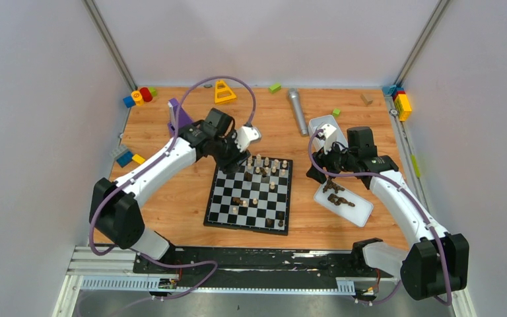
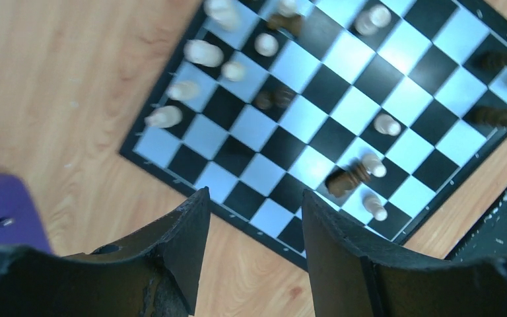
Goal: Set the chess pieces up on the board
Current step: Place the chess piece on the chessboard, then pick up the chess piece from the chessboard, then place the chess piece on the chessboard.
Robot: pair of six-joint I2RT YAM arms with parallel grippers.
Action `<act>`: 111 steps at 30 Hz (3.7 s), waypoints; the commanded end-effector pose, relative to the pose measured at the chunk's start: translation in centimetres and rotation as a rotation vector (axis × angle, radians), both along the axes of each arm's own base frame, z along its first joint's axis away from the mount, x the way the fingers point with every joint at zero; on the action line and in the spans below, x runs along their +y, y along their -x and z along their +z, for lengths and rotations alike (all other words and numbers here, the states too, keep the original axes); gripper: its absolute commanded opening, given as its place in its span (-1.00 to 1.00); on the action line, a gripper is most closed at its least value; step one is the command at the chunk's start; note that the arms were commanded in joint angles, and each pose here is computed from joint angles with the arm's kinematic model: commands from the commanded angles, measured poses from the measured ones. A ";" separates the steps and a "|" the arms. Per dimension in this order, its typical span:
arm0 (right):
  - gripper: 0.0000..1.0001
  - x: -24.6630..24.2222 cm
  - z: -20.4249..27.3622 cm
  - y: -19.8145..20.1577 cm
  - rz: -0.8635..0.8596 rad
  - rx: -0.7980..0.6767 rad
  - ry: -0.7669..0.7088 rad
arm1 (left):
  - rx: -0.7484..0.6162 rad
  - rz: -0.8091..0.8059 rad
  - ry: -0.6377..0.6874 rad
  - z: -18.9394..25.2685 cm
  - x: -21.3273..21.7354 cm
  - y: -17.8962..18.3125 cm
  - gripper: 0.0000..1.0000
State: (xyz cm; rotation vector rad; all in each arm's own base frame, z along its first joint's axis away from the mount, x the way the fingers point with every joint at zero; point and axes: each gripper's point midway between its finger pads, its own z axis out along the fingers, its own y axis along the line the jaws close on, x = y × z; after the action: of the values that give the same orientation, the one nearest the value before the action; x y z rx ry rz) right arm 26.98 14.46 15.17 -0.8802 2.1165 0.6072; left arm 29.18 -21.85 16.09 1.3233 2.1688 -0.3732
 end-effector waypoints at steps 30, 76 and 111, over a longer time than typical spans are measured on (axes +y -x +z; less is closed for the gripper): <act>0.19 -0.1 0.0 -0.1 0.017 -0.024 0.004 | 0.061 -0.163 -0.101 -8.1 -7.1 -0.8 -0.30; 0.19 -0.3 -0.2 -0.1 0.011 -0.020 0.017 | 0.076 -0.374 -0.077 -2.6 -1.8 10.5 -0.91; 0.19 -0.3 -0.7 -0.2 0.013 -0.008 0.025 | 0.178 -0.449 -0.062 -8.1 -0.5 15.0 -0.69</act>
State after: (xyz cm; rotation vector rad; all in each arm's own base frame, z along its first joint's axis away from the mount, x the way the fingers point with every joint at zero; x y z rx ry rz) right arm 27.08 14.30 14.57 -0.8959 2.1314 0.5965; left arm 13.71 -20.17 7.07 1.8979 2.0867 -0.5606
